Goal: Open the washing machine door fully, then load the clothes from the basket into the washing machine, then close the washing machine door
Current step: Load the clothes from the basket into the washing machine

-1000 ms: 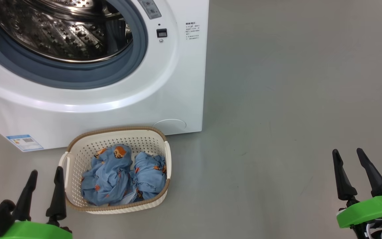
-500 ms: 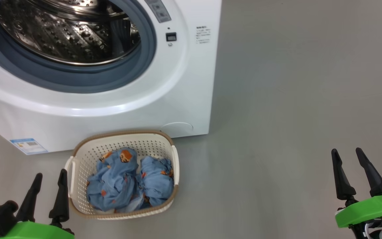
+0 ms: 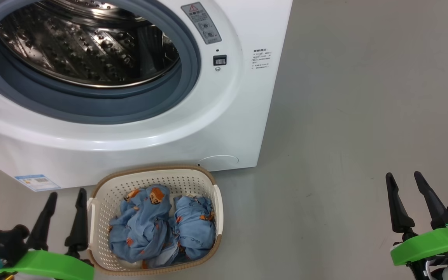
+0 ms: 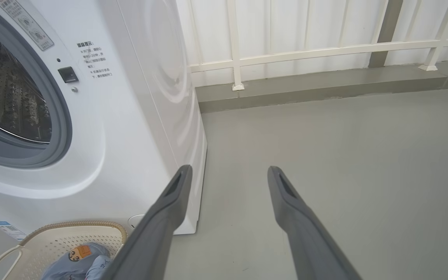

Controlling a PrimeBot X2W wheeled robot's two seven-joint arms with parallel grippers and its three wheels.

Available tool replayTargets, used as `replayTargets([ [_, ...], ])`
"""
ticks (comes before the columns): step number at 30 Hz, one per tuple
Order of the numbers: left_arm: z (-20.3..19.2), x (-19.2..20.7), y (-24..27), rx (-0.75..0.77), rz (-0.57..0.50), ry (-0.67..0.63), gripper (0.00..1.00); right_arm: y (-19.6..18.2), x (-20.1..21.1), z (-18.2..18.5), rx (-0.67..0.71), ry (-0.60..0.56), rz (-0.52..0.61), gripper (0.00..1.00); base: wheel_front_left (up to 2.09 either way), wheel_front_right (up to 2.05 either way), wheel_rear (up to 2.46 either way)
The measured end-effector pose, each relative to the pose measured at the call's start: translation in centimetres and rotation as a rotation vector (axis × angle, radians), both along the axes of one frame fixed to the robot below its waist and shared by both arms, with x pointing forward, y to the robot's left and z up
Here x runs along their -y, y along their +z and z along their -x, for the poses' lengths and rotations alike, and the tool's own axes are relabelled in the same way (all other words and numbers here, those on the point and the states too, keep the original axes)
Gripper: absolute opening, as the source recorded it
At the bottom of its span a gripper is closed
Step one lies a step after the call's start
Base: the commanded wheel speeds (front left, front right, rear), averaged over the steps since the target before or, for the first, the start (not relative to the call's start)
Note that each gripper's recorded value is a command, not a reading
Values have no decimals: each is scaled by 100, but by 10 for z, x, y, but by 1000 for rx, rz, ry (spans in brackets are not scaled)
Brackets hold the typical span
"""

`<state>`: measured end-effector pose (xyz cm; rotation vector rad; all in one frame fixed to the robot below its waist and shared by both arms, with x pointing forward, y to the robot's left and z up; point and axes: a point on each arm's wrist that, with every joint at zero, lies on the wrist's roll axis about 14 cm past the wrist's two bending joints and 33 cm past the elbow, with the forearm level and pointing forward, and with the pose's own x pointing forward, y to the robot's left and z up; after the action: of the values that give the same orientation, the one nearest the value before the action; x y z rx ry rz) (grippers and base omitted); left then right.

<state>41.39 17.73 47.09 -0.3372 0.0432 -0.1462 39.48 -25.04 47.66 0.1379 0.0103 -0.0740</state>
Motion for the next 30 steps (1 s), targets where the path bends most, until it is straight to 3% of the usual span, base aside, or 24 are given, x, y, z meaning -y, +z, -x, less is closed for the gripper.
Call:
replayTargets([
  [6, 3, 7, -16, -47, 18, -2, 100, -5, -1, -1, -12, 1, -3, 100, 1, -1, 0],
  [14, 15, 46, -83, -253, -10, -99, 100, -11, -8, -17, -20, 12, -17, 100, 0, 0, 0],
  [30, -23, 64, -186, -556, -75, -172, 100, -47, -26, -69, -66, 59, -25, 100, 0, 0, 0],
])
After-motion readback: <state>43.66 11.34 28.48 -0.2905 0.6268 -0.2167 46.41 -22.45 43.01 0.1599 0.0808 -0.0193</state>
